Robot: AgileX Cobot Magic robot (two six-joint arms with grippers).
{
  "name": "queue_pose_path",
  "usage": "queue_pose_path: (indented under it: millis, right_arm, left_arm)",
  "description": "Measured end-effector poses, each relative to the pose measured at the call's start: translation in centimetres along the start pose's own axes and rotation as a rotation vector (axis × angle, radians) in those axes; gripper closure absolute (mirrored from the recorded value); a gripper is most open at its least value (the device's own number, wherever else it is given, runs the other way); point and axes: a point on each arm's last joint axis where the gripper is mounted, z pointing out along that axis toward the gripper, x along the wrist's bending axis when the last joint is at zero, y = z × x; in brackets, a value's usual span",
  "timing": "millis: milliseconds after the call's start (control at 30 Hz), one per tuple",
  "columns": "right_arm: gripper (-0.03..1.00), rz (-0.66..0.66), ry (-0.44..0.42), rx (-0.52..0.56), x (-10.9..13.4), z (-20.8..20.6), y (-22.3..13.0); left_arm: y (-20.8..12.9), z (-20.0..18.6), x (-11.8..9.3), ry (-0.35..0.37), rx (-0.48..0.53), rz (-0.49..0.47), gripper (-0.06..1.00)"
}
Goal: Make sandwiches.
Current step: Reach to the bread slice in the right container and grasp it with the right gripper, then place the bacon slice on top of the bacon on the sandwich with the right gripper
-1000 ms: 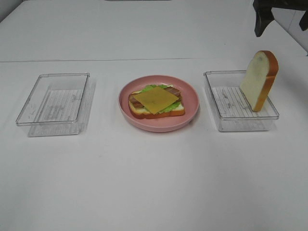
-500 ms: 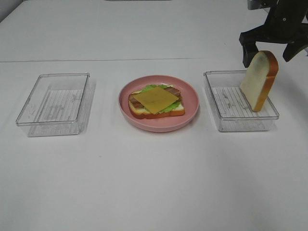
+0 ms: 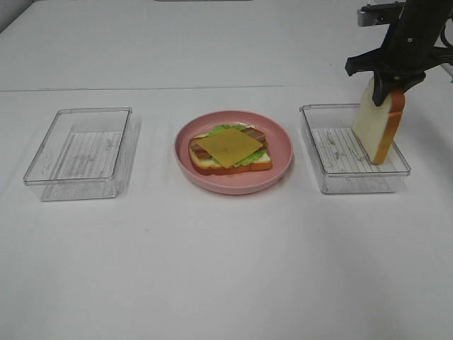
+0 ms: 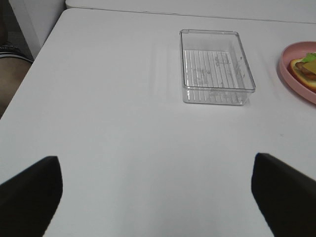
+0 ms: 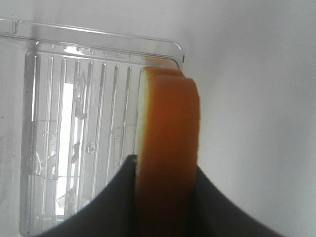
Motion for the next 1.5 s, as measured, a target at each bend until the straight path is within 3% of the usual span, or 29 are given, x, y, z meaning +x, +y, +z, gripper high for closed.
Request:
queue_pose_path:
  millis: [333, 633, 867, 967, 1033, 1067, 1100, 1133, 1167, 1233, 1300, 1400, 1467, 1500]
  right_arm:
    - [0.73, 0.007, 0.019, 0.001, 0.1, -0.6, -0.1]
    - [0.73, 0.001, 0.109, -0.156, 0.4, -8.6, -1.0]
    - [0.73, 0.001, 0.156, -0.203, 0.9, -11.0, -1.5]
    - [0.73, -0.037, 0.164, -0.196, 2.2, -11.2, -1.6]
    - [0.73, -0.091, 0.184, -0.194, 4.5, -11.4, -1.8]
    - [0.73, -0.091, 0.184, -0.194, 4.5, -11.4, -1.8]
    - [0.73, -0.129, 0.209, -0.198, 6.4, -11.6, -2.0]
    - [0.73, -0.129, 0.209, -0.198, 6.4, -11.6, -2.0]
    - [0.73, -0.169, 0.239, -0.203, 8.6, -11.8, -2.3]
    - [0.73, -0.188, 0.255, -0.206, 9.6, -11.9, -2.5]
    - [0.73, -0.238, 0.324, -0.211, 13.1, -11.9, -3.0]
    - [0.73, -0.248, 0.343, -0.210, 14.0, -11.8, -3.2]
    - [0.73, -0.277, 0.400, -0.191, 16.8, -10.9, -3.6]
    - [0.73, -0.277, 0.400, -0.191, 16.8, -10.9, -3.6]
  left_arm:
    - [0.0, 0.0, 0.0, 0.000, 0.000, 0.000, -0.01]
    - [0.0, 0.0, 0.0, 0.000, 0.000, 0.000, -0.01]
    - [0.0, 0.0, 0.0, 0.000, 0.000, 0.000, -0.01]
    - [0.0, 0.0, 0.0, 0.000, 0.000, 0.000, -0.01]
    - [0.0, 0.0, 0.0, 0.000, 0.000, 0.000, -0.01]
    - [0.0, 0.0, 0.0, 0.000, 0.000, 0.000, -0.01]
    - [0.0, 0.0, 0.0, 0.000, 0.000, 0.000, -0.01]
    - [0.0, 0.0, 0.0, 0.000, 0.000, 0.000, -0.01]
    - [0.0, 0.0, 0.0, 0.000, 0.000, 0.000, -0.01]
    - [0.0, 0.0, 0.0, 0.000, 0.000, 0.000, -0.01]
    - [0.0, 0.0, 0.0, 0.000, 0.000, 0.000, -0.01]
    - [0.0, 0.0, 0.0, 0.000, 0.000, 0.000, -0.01]
    - [0.0, 0.0, 0.0, 0.000, 0.000, 0.000, -0.01]
    - [0.0, 0.0, 0.0, 0.000, 0.000, 0.000, -0.01]
